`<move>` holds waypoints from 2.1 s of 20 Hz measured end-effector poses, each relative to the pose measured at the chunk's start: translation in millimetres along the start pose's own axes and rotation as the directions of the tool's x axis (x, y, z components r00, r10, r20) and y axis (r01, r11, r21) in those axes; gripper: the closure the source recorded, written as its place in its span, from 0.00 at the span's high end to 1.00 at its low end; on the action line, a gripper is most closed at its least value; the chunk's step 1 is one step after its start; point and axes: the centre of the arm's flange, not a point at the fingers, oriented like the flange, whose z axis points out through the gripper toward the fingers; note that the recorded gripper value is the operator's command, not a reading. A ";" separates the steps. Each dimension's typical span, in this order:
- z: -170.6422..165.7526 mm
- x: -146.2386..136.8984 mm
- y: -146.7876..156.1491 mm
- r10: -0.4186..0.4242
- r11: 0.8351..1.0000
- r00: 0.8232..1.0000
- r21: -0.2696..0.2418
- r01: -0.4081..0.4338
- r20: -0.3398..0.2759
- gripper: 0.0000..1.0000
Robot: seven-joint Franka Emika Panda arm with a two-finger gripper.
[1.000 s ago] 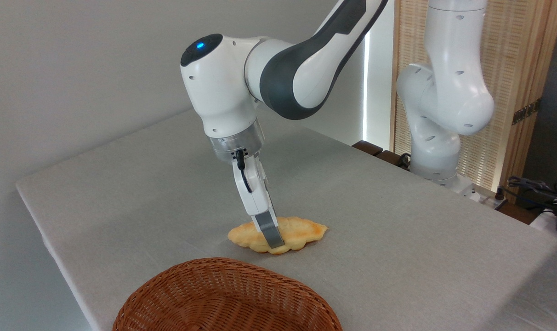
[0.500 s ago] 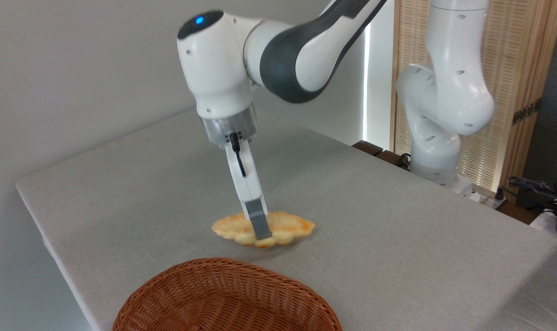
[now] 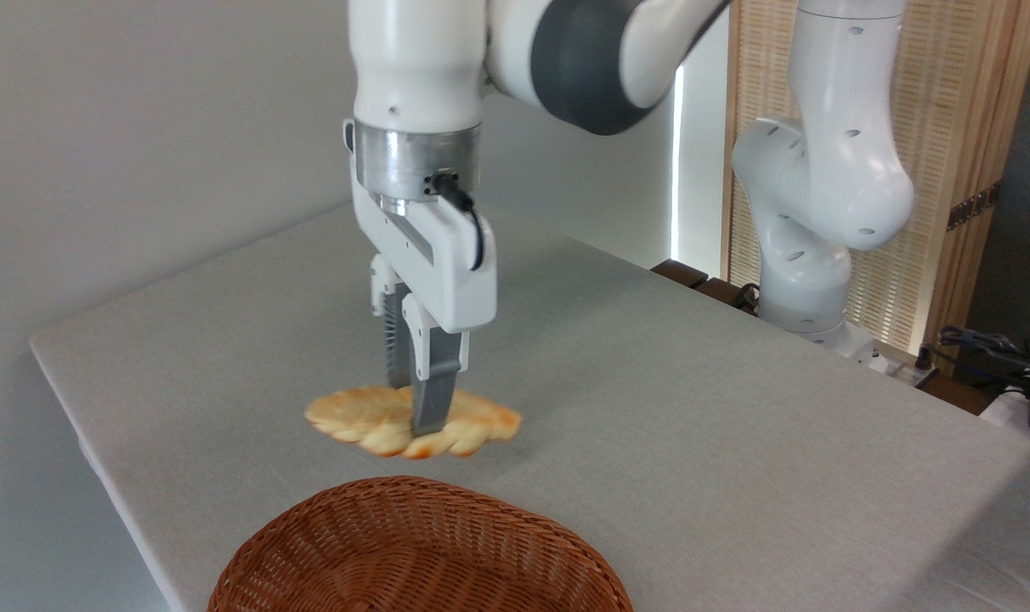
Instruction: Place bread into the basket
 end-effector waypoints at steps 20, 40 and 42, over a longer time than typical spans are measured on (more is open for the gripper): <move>25.3 0.1 -39.6 -0.117 0.978 0.989 0.161 0.130 -0.086 1.00; -31.0 31.9 20.0 -0.282 0.957 0.959 -0.053 0.284 0.044 1.00; -27.2 29.0 21.9 -0.300 0.951 0.950 -0.049 0.305 0.088 1.00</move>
